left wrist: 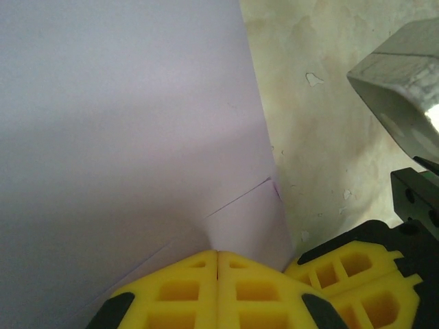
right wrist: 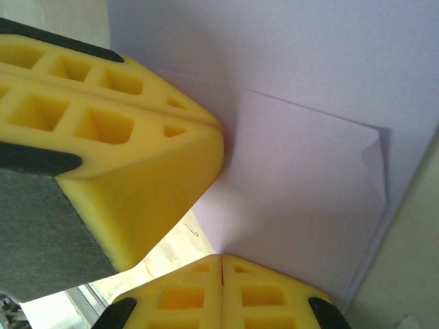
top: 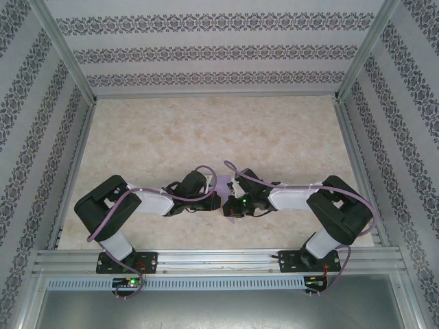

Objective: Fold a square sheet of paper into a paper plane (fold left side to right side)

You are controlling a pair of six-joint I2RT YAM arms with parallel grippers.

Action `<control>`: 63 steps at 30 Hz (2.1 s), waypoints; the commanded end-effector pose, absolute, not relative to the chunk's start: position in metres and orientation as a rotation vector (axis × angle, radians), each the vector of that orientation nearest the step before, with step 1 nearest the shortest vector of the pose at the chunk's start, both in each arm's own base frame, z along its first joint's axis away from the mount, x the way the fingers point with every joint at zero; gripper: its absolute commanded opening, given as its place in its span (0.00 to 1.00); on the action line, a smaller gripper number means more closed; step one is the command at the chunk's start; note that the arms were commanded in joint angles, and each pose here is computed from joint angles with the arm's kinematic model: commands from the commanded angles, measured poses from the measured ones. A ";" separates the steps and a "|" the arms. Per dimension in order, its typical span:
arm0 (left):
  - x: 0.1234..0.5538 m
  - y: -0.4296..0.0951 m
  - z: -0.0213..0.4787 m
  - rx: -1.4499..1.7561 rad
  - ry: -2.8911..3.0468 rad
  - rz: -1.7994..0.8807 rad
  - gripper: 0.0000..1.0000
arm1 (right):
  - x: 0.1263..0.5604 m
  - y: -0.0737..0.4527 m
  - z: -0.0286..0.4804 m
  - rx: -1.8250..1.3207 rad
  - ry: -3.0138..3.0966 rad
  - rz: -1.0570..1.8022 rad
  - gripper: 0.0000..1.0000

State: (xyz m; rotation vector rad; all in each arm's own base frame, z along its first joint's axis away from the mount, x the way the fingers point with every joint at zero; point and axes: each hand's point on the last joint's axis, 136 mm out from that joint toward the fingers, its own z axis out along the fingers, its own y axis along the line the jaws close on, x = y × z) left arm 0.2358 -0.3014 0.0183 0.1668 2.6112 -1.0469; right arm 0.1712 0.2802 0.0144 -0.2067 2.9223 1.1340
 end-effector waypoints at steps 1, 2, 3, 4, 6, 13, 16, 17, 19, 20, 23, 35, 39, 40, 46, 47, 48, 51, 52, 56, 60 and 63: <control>0.226 -0.277 -0.012 0.106 2.726 -0.862 0.00 | 0.148 0.262 -0.001 -0.164 3.007 1.071 0.00; 0.226 -0.277 -0.012 0.105 2.725 -0.858 0.00 | 0.144 0.259 -0.003 -0.156 3.015 1.067 0.00; 0.226 -0.276 -0.012 0.102 2.725 -0.856 0.00 | 0.140 0.255 -0.004 -0.147 3.022 1.064 0.00; 0.227 -0.276 -0.013 0.101 2.725 -0.853 0.00 | 0.137 0.252 -0.005 -0.136 3.027 1.064 0.00; 0.227 -0.276 -0.013 0.097 2.724 -0.852 0.00 | 0.130 0.246 -0.006 -0.121 3.036 1.060 0.00; 0.229 -0.280 -0.012 0.080 2.718 -0.875 0.00 | 0.112 0.223 -0.007 -0.075 3.059 1.034 0.00; 0.230 -0.284 -0.013 0.051 2.709 -0.915 0.00 | 0.114 0.220 0.001 -0.070 3.032 1.052 0.00; 0.230 -0.287 -0.013 0.044 2.705 -0.929 0.00 | 0.115 0.219 0.004 -0.075 3.024 1.061 0.00; 0.229 -0.293 -0.015 0.037 2.703 -0.961 0.00 | 0.121 0.218 0.016 -0.085 2.970 1.081 0.00; 0.229 -0.296 -0.015 0.033 2.700 -0.975 0.00 | 0.126 0.217 0.023 -0.085 2.941 1.085 0.02; 0.230 -0.309 -0.011 0.033 2.677 -1.043 0.00 | 0.146 0.210 0.042 -0.080 2.834 1.074 0.16; 0.257 -0.307 0.055 0.155 2.566 -0.929 0.21 | 0.200 0.191 0.073 -0.251 2.606 0.916 0.47; 0.263 -0.286 0.071 0.107 2.522 -0.876 0.28 | 0.210 0.200 0.074 -0.343 2.610 0.889 0.48; 0.264 -0.280 0.075 0.092 2.512 -0.859 0.29 | 0.212 0.203 0.073 -0.368 2.614 0.887 0.48; 0.264 -0.242 0.089 -0.004 2.458 -0.748 0.41 | 0.226 0.226 0.065 -0.501 2.629 0.884 0.49; 0.264 -0.236 0.091 -0.021 2.445 -0.738 0.42 | 0.228 0.230 0.063 -0.514 2.633 0.883 0.49; 0.262 -0.230 0.090 -0.049 2.439 -0.727 0.43 | 0.230 0.234 0.062 -0.531 2.632 0.886 0.49; 0.260 -0.214 0.091 -0.125 2.414 -0.714 0.46 | 0.235 0.241 0.056 -0.553 2.647 0.888 0.48; 0.259 -0.210 0.090 -0.139 2.409 -0.715 0.46 | 0.236 0.243 0.053 -0.557 2.651 0.889 0.48; 0.254 -0.202 0.087 -0.164 2.412 -0.705 0.47 | 0.237 0.246 0.043 -0.571 2.676 0.865 0.46; 0.253 -0.200 0.084 -0.159 2.425 -0.696 0.47 | 0.241 0.249 0.038 -0.576 2.683 0.849 0.43; 0.253 -0.199 0.084 -0.159 2.426 -0.689 0.47 | 0.244 0.249 0.034 -0.571 2.697 0.824 0.40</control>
